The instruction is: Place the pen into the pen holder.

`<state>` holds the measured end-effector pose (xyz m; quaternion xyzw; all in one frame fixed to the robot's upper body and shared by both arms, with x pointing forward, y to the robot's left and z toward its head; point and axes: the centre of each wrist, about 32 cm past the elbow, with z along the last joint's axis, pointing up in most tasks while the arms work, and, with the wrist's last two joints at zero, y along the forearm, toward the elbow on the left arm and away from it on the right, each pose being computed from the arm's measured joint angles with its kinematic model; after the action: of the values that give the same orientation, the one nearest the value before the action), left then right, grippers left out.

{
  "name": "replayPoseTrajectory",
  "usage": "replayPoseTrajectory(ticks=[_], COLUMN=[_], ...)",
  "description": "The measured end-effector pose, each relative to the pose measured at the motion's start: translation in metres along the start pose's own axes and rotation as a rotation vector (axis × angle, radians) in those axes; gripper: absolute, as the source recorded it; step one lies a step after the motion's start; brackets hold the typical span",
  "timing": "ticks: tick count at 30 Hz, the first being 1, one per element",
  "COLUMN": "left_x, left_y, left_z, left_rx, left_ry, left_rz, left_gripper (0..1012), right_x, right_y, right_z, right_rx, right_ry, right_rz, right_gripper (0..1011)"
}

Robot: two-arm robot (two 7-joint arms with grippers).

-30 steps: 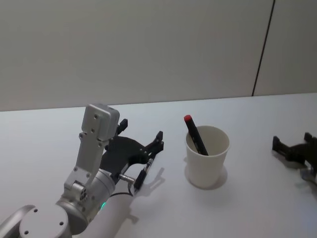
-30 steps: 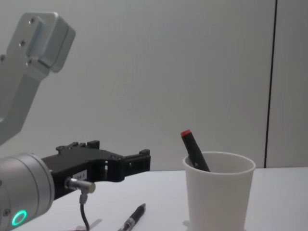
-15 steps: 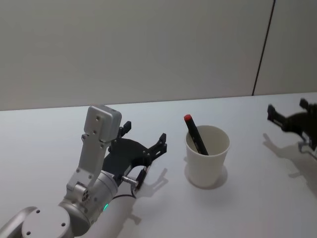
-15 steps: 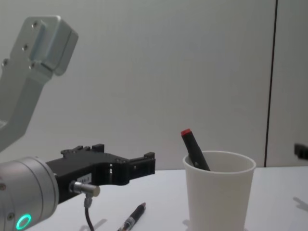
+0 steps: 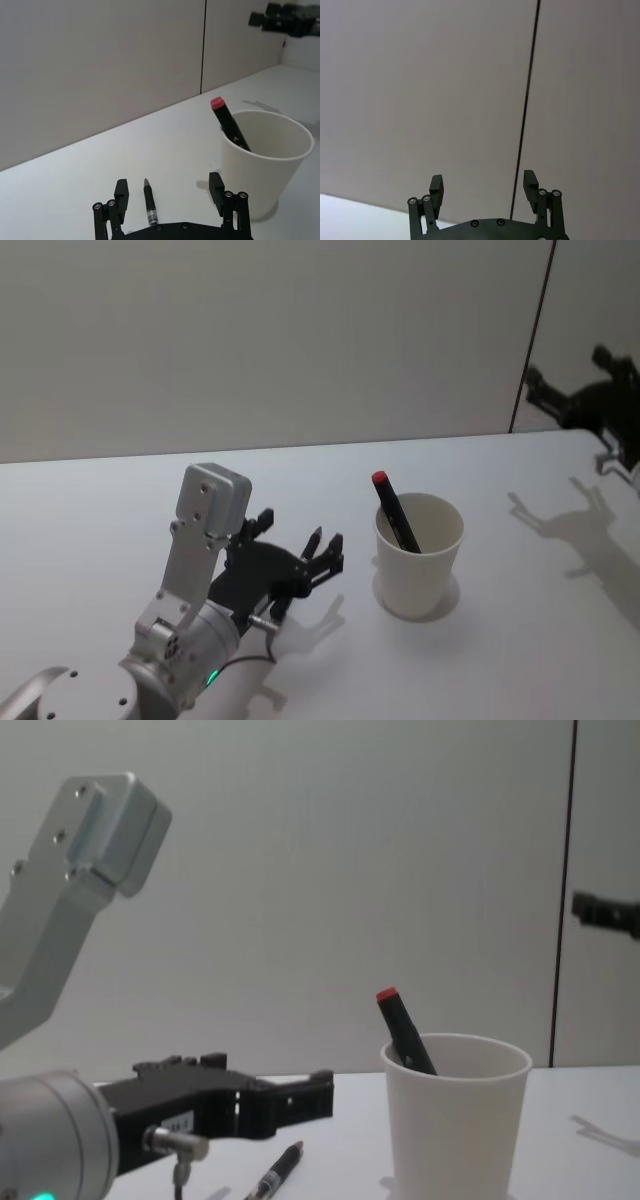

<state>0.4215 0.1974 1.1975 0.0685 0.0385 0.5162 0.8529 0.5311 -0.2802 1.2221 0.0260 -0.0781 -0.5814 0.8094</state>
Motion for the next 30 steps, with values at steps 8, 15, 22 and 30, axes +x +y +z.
replayPoseTrajectory(ticks=[8, 15, 22, 30], left_x=[-0.0017, -0.0043, -0.0067, -0.0046], left_y=[0.0126, 0.0237, 0.0293, 0.0244], left_z=[-0.0021, -0.0066, -0.0103, -0.0089], left_rx=[0.078, 0.142, 0.167, 0.129], left_ry=[0.009, 0.0, -0.029, -0.088], left_rz=[-0.024, -0.045, -0.049, -0.041], left_gripper=[1001, 1001, 1001, 1001], right_x=[0.003, 0.004, 0.005, 0.006], right_y=[0.014, 0.022, 0.027, 0.03], right_z=[0.015, 0.024, 0.029, 0.033], right_rx=[0.075, 0.121, 0.144, 0.16], right_ry=[-0.026, -0.044, -0.053, -0.06], right_rz=[0.038, 0.062, 0.073, 0.081], right_gripper=[1001, 1001, 1001, 1002])
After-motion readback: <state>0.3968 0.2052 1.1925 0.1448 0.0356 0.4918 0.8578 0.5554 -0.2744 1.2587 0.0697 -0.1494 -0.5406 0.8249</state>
